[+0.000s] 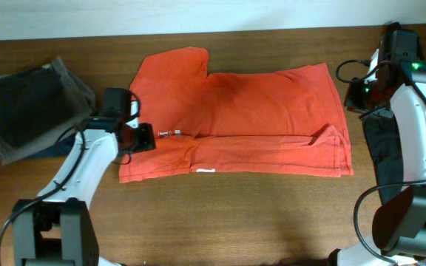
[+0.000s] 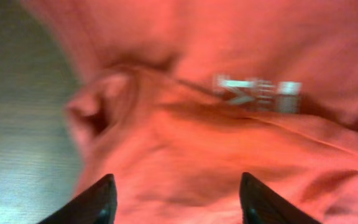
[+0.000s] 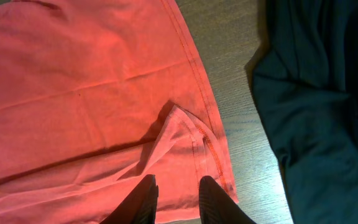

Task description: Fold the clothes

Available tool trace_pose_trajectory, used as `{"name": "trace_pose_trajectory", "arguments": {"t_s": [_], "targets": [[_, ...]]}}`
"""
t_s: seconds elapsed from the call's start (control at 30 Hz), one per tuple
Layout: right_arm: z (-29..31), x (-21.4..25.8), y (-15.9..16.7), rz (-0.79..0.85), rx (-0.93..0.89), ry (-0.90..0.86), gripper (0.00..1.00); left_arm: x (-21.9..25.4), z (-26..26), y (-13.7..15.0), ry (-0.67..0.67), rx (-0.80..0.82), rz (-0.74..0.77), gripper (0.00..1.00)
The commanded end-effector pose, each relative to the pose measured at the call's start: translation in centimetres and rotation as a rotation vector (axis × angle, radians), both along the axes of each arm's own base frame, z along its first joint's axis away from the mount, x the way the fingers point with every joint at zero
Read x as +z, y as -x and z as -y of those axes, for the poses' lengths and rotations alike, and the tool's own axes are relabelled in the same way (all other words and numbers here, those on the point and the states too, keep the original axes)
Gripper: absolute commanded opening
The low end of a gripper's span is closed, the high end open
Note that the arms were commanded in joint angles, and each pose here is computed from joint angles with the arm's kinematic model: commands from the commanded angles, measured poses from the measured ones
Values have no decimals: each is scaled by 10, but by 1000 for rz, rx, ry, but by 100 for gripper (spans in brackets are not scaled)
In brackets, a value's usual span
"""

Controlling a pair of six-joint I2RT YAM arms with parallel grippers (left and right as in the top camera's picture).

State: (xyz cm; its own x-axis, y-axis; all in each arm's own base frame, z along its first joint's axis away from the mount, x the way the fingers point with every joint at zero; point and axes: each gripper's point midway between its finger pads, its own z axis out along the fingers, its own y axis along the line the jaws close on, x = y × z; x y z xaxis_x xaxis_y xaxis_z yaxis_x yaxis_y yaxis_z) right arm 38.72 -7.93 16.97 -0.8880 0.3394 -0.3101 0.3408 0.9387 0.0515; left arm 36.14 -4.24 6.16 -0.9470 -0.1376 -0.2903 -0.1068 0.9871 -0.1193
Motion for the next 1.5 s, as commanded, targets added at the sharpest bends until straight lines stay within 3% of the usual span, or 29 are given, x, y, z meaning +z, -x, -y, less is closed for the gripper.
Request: {"name": "trace_pose_trajectory", "arguments": {"t_s": [0.0,0.3,0.67,0.97,1.27,1.4,1.47], "targets": [[-5,-5,2,-19,16,-10,28,13,38,0,25,-177,39,59],[-22,-27,35,-157,29,-102,27,0,87,20,11,-334,1,59],[-45,-126,87,-309,34,-204,27,-22,115,21,8,-405,-15,59],[-46,-161,95,-277,35,-196,31,-34,121,12,22,-409,-3,59],[-47,-164,98,-284,35,-197,31,-49,120,15,17,-410,-41,59],[-47,-164,98,-283,35,-197,31,-49,121,15,22,-412,-40,52],[-46,-164,96,-278,35,-195,31,-49,121,15,22,-412,-40,39]]}}
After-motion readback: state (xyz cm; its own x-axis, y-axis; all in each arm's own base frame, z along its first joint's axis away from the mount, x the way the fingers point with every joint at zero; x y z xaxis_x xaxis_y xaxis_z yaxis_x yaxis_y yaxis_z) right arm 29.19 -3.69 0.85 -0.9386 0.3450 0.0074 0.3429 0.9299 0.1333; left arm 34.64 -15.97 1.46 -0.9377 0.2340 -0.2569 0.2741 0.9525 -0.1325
